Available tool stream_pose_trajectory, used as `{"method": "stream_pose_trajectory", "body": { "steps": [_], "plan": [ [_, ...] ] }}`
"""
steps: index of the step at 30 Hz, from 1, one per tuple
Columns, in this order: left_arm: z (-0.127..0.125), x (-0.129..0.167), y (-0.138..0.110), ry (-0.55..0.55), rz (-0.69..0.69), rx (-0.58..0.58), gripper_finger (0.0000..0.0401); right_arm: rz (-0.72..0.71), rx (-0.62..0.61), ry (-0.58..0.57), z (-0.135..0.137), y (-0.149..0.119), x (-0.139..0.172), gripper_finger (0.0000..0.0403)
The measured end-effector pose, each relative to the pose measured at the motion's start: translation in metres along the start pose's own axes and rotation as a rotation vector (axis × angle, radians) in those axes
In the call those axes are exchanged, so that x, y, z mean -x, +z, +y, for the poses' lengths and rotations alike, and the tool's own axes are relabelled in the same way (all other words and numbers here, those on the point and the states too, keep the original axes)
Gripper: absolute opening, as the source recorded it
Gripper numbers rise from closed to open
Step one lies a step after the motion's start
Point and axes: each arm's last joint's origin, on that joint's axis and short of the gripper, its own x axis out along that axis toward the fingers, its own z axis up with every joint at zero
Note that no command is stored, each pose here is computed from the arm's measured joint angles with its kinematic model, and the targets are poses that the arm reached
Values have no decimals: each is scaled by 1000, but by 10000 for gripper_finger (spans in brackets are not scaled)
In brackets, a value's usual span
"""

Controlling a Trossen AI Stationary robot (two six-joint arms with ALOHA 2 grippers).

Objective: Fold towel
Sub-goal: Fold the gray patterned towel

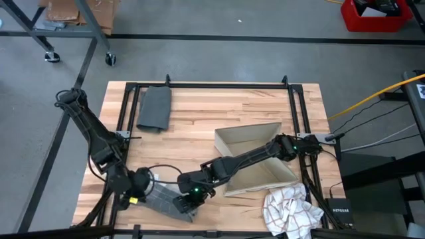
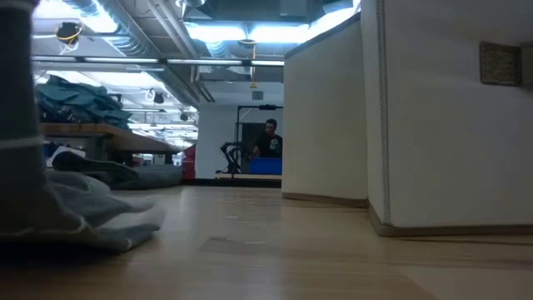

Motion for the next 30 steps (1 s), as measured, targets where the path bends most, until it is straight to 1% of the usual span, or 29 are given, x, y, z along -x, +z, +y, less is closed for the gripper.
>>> {"method": "stream_pose_trajectory", "body": {
  "steps": [3, 6, 10, 12, 14, 20, 23, 30],
  "plan": [
    [8, 5, 3, 43, -10, 82, 1, -20, 1, 4, -1, 11, 6, 12],
    [14, 8, 3, 77, -5, 115, 1, -28, -6, -9, -3, 19, 14, 12],
    [19, 7, 0, 131, 40, 103, 1, -35, -73, -123, -17, 25, 19, 12],
    [21, 4, -1, 161, 55, 97, 1, -41, -94, -165, -24, 27, 17, 12],
    [26, 1, 0, 173, 52, 120, 1, -33, -106, -186, -29, 28, 14, 12],
    [50, -12, -6, 222, 59, 296, 1, -28, -138, -179, -44, 38, 2, 12],
    [62, -17, -11, 253, 66, 349, 1, -53, -142, -175, -47, 43, 0, 12],
    [84, -27, -18, 278, 45, 361, 1, -122, -135, -243, -66, 50, -8, 12]
  ]
}}
